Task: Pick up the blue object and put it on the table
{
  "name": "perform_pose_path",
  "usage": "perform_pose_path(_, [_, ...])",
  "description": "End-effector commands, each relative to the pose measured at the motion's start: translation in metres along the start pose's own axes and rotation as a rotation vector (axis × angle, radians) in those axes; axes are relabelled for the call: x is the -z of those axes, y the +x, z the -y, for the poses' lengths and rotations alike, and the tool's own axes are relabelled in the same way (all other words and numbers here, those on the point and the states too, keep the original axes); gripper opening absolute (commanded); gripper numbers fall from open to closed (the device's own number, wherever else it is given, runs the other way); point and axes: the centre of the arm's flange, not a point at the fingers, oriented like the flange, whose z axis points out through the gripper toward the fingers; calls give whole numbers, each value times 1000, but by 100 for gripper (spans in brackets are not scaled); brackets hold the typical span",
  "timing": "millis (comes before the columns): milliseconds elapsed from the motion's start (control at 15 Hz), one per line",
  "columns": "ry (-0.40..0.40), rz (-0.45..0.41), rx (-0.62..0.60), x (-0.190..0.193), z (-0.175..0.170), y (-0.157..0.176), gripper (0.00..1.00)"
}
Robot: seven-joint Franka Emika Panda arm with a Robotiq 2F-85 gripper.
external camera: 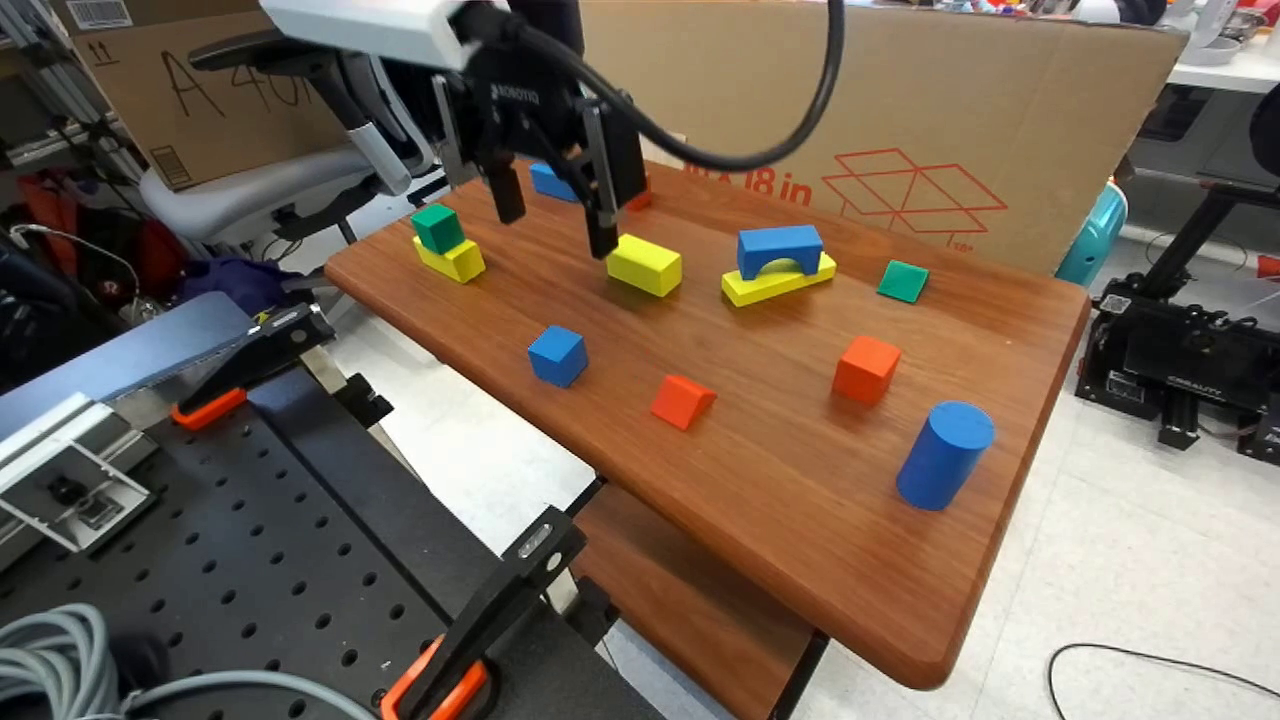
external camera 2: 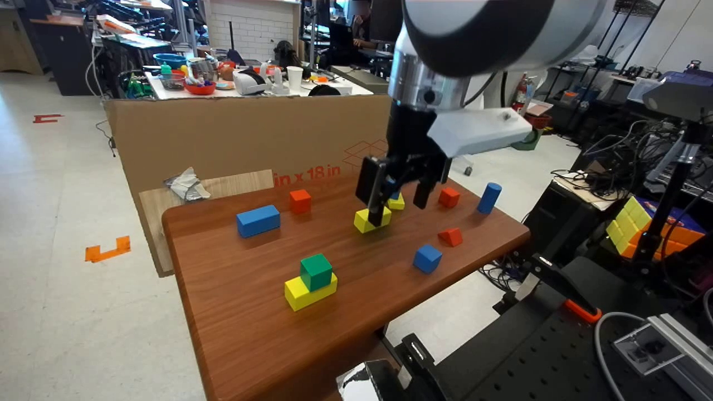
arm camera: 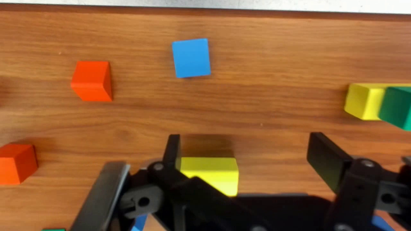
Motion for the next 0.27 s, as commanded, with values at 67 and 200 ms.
perform_pose_path(67, [35, 3, -36, 33, 9, 3, 100])
perform_pose_path(200, [53, 14, -51, 58, 13, 3, 100])
